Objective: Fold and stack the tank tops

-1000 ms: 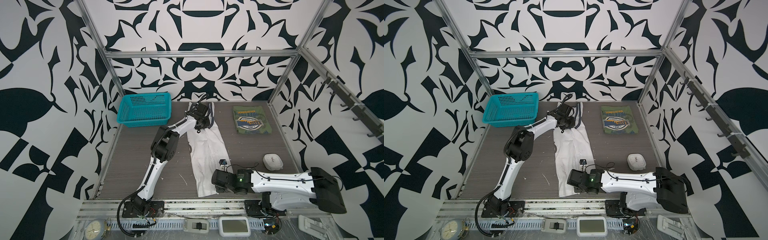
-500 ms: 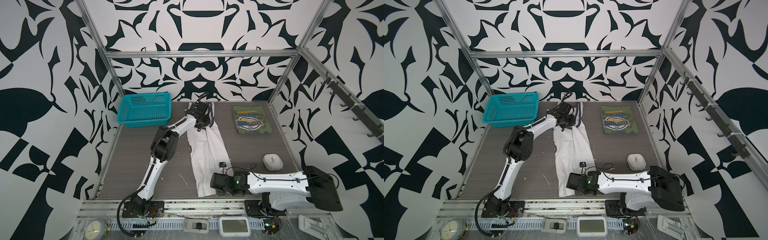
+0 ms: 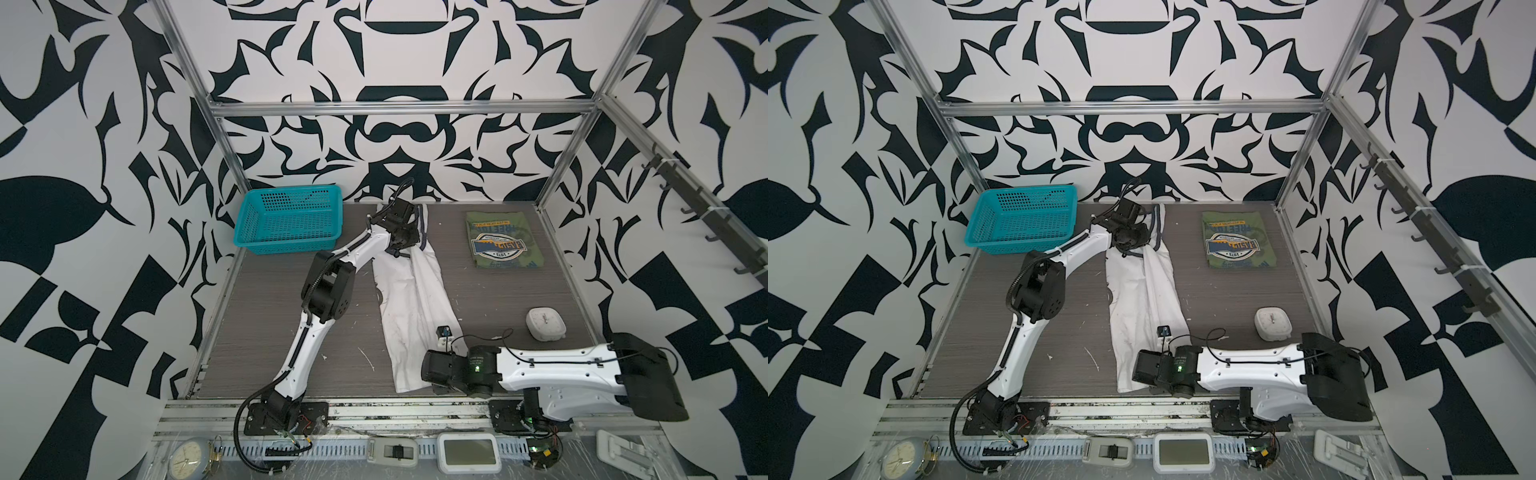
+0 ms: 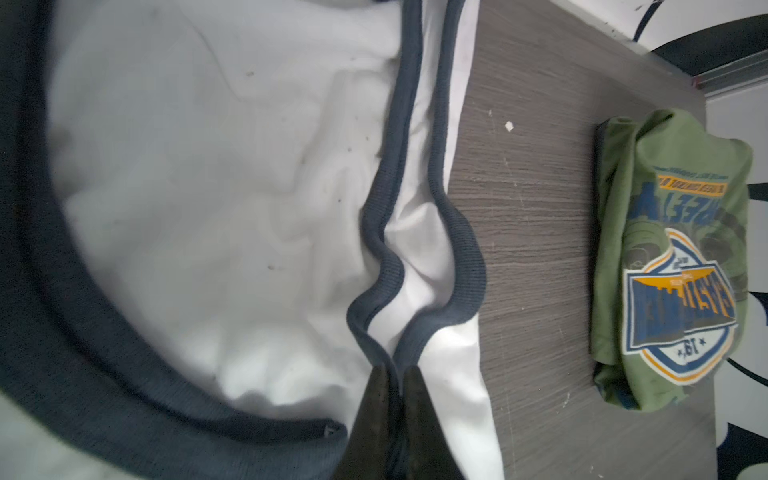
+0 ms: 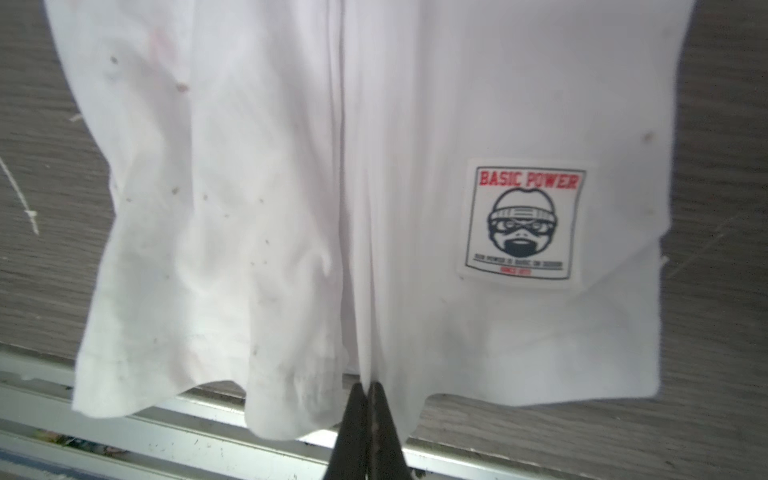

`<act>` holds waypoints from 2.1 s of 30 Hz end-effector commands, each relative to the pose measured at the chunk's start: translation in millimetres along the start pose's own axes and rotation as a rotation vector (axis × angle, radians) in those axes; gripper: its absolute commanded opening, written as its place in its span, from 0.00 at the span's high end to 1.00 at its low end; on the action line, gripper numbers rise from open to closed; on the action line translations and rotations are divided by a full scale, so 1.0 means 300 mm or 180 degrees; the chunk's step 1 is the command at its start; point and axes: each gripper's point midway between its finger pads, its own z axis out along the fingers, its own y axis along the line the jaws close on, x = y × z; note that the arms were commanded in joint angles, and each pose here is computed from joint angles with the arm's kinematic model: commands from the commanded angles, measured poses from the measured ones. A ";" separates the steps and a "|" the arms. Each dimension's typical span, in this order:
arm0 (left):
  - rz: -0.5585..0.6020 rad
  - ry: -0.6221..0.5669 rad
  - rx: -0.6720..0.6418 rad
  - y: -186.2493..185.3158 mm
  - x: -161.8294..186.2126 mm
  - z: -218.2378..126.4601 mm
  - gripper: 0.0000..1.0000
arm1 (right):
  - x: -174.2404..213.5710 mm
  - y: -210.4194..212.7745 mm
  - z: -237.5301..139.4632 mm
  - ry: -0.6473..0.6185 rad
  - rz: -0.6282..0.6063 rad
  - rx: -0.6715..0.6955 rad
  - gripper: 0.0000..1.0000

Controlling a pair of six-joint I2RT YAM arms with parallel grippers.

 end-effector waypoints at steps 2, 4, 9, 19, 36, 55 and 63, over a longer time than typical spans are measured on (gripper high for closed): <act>-0.0057 0.0128 -0.0154 0.061 0.023 0.053 0.92 | 0.017 0.026 -0.012 0.0115 -0.0133 -0.0045 0.85; -0.0051 0.0134 -0.0130 0.045 0.013 0.035 0.77 | 0.008 0.020 -0.032 0.0069 -0.0148 -0.0051 0.69; 0.0003 0.0113 -0.0133 -0.011 -0.027 -0.123 0.48 | -0.072 -0.040 -0.150 -0.0323 -0.0201 0.0006 0.50; -0.0123 0.0045 -0.0316 0.101 0.255 -0.524 0.36 | -0.176 -0.300 -0.165 -0.0125 0.0491 0.0019 0.48; -0.0228 0.0760 -0.0562 0.258 1.104 -0.715 0.31 | -0.064 -0.351 0.007 0.0419 0.0949 -0.0407 0.54; -0.0156 0.1109 -0.0564 0.237 1.312 -0.609 0.52 | -0.042 -0.338 0.041 0.0525 0.0978 -0.0475 0.88; -0.0009 0.0999 -0.0443 0.197 1.294 -0.635 0.78 | -0.015 -0.325 0.005 0.0511 0.0976 -0.0532 1.00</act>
